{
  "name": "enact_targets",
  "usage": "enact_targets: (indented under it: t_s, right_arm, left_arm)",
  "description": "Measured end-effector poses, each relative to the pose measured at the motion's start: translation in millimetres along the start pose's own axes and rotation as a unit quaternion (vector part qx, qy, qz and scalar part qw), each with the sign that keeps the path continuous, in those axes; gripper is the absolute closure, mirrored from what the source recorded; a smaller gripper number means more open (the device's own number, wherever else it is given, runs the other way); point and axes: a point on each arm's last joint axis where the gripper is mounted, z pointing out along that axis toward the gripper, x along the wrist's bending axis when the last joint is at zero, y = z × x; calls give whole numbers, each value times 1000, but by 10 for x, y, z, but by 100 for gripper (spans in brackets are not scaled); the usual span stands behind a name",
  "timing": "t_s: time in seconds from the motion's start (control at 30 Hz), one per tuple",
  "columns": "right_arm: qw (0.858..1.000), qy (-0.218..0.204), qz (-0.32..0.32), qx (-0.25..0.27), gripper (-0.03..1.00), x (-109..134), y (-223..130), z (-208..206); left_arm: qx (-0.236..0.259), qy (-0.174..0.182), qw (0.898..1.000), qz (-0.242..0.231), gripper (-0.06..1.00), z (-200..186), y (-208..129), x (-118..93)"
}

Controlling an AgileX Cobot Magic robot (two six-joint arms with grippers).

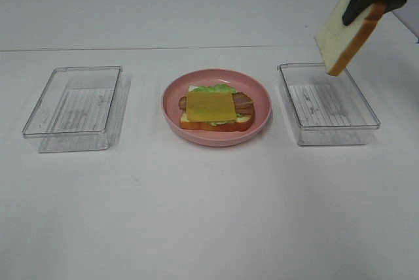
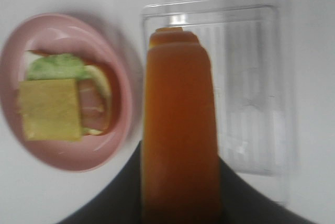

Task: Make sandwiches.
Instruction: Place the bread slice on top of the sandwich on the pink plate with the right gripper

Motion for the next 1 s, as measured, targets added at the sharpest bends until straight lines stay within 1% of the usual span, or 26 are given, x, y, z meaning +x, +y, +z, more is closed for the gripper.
enact_targets:
  t_s: [0.03,0.07,0.1,0.13,0.17,0.2,0.23,0.27,0.3,0.33,0.37,0.43,0.5,0.53,0.57,0.63,0.67,0.7,0.73,0.8,0.83,0.87,0.9,1.0]
  right_arm:
    - [1000,0,0,0,73,0,0,0]
    - [999,51,-2,2,73,86,-12,17]
    - [999,51,-2,2,73,86,-12,17]
    - [996,84,-2,6,73,134,-29,43]
    - [988,153,1,14,73,232,-78,107]
    - [988,153,1,14,73,232,-78,107]
    - [977,210,3,21,73,318,-140,166]
    - [970,241,3,26,73,374,-180,207]
    - [970,241,3,26,73,374,-180,207]
    - [958,286,4,29,73,481,-249,282]
    - [958,286,4,29,73,481,-249,282]
    - [947,319,4,34,73,622,-359,437]
    - [947,320,2,34,73,660,-386,478]
    - [948,317,0,37,73,764,-455,578]
    - [948,317,0,37,73,764,-455,578]
    - [952,305,-11,31,73,926,-523,687]
    - [952,305,-11,31,73,926,-523,687]
    - [954,298,-21,21,73,1048,-549,751]
    - [954,298,-21,21,73,1048,-549,751]
    - [956,291,-19,-2,73,1176,-545,821]
    - [956,291,-19,-2,73,1176,-545,821]
    - [960,281,-8,-23,73,1190,-518,870]
    - [961,276,0,-29,73,1182,-503,900]
    - [962,271,11,-34,73,1165,-488,950]
  left_arm:
    - [0,0,1000,0,-3,0,0,0]
    - [0,0,1000,0,-3,0,0,0]
    - [0,0,1000,0,-3,0,0,0]
    - [0,0,1000,0,-3,0,0,0]
    - [0,0,1000,0,-3,0,0,0]
    - [0,0,1000,0,-3,0,0,0]
    - [0,0,1000,0,-3,0,0,0]
    - [0,0,1000,0,-3,0,0,0]
    - [0,0,1000,0,-3,0,0,0]
    - [0,0,1000,0,-3,0,0,0]
    - [0,0,1000,0,-3,0,0,0]
    - [0,0,1000,0,-3,0,0,0]
    - [0,0,1000,0,-3,0,0,-1]
    - [0,0,1000,0,-3,0,0,-1]
    - [0,0,1000,0,-3,0,0,-1]
    - [0,-1,1000,0,-3,0,0,-2]
    - [0,-1,1000,0,-3,0,0,-2]
    - [0,-1,1000,-1,-3,0,0,-2]
    - [0,-1,1000,-1,-3,0,0,-2]
    - [0,-2,1000,-1,-3,0,0,-3]
    - [0,-2,1000,-1,-3,0,0,-3]
    - [0,-2,1000,-1,-3,0,0,-3]
    - [0,-2,1000,-1,-3,0,0,-3]
    - [0,-2,1000,-1,-3,0,0,-3]
